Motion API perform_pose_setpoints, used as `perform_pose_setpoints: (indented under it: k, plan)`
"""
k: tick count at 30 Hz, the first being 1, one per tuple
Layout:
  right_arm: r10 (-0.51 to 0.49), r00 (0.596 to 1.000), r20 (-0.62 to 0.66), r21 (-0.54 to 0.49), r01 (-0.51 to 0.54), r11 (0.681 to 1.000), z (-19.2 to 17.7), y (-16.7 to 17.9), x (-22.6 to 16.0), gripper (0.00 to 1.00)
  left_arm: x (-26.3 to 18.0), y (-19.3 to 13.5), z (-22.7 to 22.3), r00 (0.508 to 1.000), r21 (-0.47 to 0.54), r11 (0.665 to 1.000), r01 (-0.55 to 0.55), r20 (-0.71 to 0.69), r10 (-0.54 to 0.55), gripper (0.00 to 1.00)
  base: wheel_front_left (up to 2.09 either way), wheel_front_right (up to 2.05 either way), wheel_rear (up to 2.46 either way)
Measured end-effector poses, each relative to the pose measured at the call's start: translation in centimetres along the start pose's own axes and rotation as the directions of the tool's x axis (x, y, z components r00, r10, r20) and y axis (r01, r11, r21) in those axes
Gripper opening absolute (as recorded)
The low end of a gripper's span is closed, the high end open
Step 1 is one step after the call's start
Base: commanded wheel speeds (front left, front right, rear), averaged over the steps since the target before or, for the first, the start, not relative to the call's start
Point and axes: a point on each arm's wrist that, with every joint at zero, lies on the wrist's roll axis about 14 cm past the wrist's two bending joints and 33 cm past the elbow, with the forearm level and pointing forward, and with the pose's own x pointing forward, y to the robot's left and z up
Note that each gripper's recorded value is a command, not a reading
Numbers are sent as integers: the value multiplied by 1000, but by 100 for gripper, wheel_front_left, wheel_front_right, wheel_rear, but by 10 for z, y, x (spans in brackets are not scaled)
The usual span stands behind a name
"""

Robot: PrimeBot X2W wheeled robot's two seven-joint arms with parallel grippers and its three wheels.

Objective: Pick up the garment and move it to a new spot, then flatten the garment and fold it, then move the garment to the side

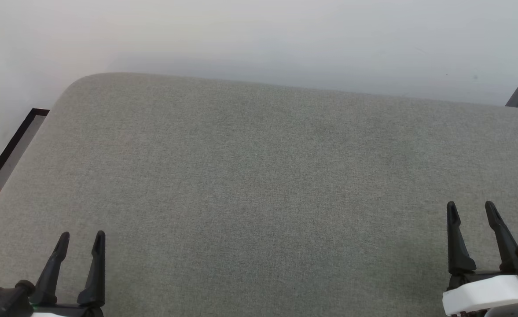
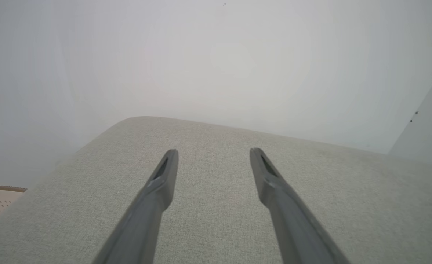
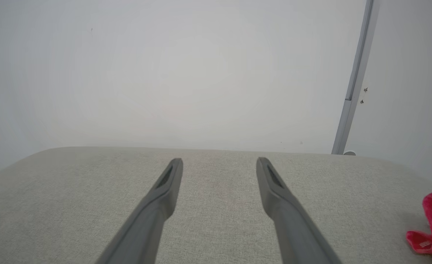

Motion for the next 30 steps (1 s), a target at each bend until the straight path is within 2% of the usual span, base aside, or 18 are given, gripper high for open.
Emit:
perform_pose_setpoints:
  k: [7, 8, 15, 23, 30]
  plan:
    - [-2, 1000, -5, 15, 2, 1000, -2, 1, -2, 100, 1, 1, 9, 1000, 15, 1000, -6, 28, 5, 100, 0, 0, 0]
    - [-1, 1000, -7, 18, 1, 1000, -3, 1, -2, 0, 0, 1, 8, 1000, 14, 1000, -7, 26, 6, 0, 0, 0, 0]
    - [-13, 996, -85, 41, 17, 999, -27, 0, -11, 0, -7, -3, -18, 999, -42, 999, -32, -41, 30, 0, 0, 0, 0]
    - [-47, 993, -112, 185, 68, 980, -34, -7, -13, 0, -4, -4, -27, 996, -174, 982, -68, -72, 56, 0, 0, 0, 0]
    - [-68, 990, -119, 303, 102, 948, -35, -11, -13, 0, 3, -4, -30, 994, -283, 955, -93, -85, 71, 0, 0, 0, 0]
